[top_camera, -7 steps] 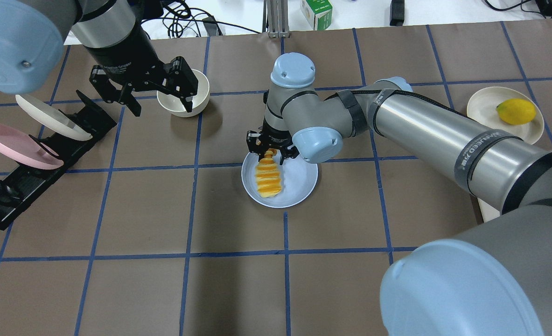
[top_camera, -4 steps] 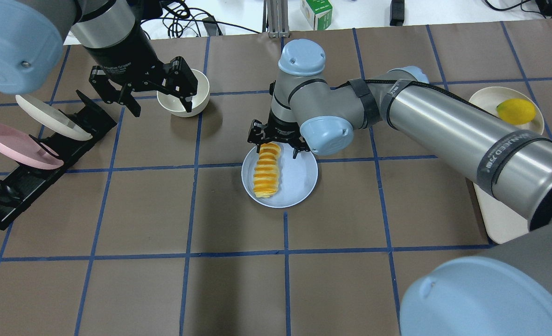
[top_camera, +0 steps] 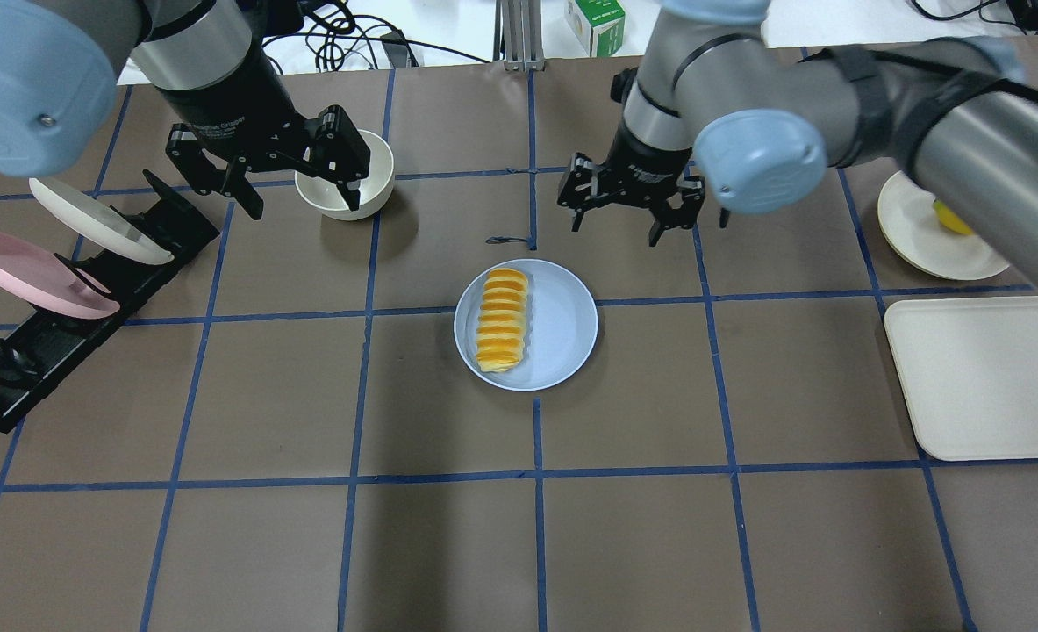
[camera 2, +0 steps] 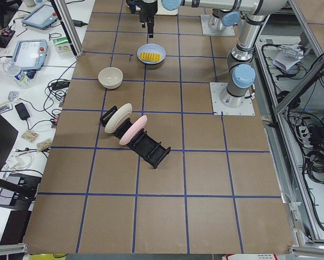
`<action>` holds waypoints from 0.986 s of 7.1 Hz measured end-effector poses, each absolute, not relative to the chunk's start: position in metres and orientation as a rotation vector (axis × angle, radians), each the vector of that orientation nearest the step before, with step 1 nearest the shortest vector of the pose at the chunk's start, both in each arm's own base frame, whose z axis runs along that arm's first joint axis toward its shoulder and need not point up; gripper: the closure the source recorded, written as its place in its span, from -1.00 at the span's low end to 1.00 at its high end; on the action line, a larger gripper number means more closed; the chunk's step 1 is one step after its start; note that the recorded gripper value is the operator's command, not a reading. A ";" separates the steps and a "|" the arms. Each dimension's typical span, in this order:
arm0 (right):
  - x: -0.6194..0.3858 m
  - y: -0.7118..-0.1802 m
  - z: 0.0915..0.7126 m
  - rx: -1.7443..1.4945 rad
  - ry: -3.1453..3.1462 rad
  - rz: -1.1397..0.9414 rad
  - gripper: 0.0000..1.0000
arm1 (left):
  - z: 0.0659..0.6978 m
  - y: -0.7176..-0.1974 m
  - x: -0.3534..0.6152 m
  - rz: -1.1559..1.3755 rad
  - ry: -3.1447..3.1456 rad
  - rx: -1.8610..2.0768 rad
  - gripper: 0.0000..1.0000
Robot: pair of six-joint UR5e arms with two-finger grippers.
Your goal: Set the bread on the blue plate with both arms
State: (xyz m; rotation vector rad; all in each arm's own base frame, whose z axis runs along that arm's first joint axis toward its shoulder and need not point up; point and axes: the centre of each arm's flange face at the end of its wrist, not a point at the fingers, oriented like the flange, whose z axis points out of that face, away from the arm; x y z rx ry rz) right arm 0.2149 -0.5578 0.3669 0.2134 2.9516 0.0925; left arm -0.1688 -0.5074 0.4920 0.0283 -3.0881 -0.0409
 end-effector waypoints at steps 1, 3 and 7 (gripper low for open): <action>0.189 -0.541 0.400 0.187 2.980 0.071 -1.00 | 0.492 -0.507 -0.169 -0.041 -3.088 0.030 -1.00; 0.151 -0.504 0.449 0.079 3.113 0.047 -1.00 | 0.492 -0.508 -0.168 -0.039 -3.088 0.034 -1.00; 0.106 -0.486 0.480 0.144 3.188 0.024 -1.00 | 0.491 -0.509 -0.168 -0.044 -3.088 0.037 -1.00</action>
